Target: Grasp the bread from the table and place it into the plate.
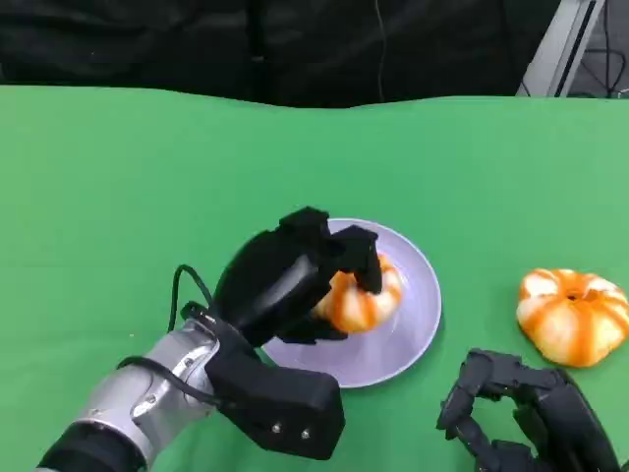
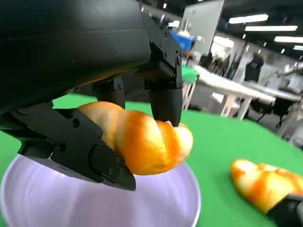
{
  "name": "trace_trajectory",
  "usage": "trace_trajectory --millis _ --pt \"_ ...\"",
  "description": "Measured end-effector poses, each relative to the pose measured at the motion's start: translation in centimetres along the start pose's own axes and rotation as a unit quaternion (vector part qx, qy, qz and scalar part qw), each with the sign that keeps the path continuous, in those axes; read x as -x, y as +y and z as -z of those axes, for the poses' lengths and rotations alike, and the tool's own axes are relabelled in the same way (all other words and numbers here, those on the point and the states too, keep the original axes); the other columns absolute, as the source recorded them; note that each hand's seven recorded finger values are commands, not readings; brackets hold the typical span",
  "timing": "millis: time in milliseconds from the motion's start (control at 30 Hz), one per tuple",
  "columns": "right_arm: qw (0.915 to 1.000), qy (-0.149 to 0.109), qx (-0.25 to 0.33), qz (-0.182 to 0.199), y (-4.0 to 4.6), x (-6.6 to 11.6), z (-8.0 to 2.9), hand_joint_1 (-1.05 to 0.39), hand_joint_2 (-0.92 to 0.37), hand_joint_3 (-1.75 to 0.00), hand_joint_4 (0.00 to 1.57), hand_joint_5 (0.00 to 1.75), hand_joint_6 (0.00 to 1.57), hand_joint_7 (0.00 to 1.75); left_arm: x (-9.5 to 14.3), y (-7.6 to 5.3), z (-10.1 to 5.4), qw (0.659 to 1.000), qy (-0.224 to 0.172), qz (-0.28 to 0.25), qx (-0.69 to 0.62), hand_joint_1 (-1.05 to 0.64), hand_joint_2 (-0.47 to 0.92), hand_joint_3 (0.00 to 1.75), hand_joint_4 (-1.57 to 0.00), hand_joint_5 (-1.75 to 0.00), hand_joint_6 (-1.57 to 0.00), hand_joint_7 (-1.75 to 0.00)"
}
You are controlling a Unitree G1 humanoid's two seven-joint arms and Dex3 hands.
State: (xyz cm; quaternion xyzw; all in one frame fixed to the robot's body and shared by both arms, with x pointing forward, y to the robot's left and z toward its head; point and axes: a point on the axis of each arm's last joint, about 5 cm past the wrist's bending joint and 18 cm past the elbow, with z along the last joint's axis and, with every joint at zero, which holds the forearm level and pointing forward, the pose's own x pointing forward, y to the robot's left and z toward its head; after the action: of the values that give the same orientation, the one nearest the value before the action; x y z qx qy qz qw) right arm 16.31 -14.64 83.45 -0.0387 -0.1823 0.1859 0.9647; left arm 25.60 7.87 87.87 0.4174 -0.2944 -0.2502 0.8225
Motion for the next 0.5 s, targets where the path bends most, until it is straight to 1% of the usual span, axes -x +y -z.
trace_trajectory --millis 167,367,467,500 --pt "1.0000 -0.003 0.005 0.001 0.04 -0.08 -0.10 -0.26 -0.64 -0.88 0.79 1.56 0.79 1.31 0.30 -0.41 0.25 1.000 0.002 0.006 0.007 -0.14 0.86 0.01 -0.52 -1.75 -0.51 -1.69" --pt "1.0000 -0.003 0.004 0.001 0.06 -0.11 -0.11 -0.26 -0.63 -0.88 0.79 1.56 0.79 1.32 0.09 -0.45 0.32 1.000 -0.001 0.007 0.011 -0.14 0.87 0.01 -0.51 -1.75 -0.51 -1.69" --pt "1.0000 -0.005 0.004 0.001 0.04 -0.17 -0.19 -0.25 -0.63 -0.89 0.79 1.56 0.79 1.32 -0.09 -0.53 0.25 1.000 -0.004 0.007 0.019 -0.15 0.87 0.01 -0.50 -1.75 -0.52 -1.64" --pt "1.0000 -0.006 0.004 0.001 0.02 -0.20 -0.22 -0.25 -0.62 -0.89 0.79 1.56 0.79 1.32 -0.15 -0.53 0.28 1.000 -0.004 0.008 0.019 -0.15 0.87 0.00 -0.48 -1.73 -0.55 -1.54"
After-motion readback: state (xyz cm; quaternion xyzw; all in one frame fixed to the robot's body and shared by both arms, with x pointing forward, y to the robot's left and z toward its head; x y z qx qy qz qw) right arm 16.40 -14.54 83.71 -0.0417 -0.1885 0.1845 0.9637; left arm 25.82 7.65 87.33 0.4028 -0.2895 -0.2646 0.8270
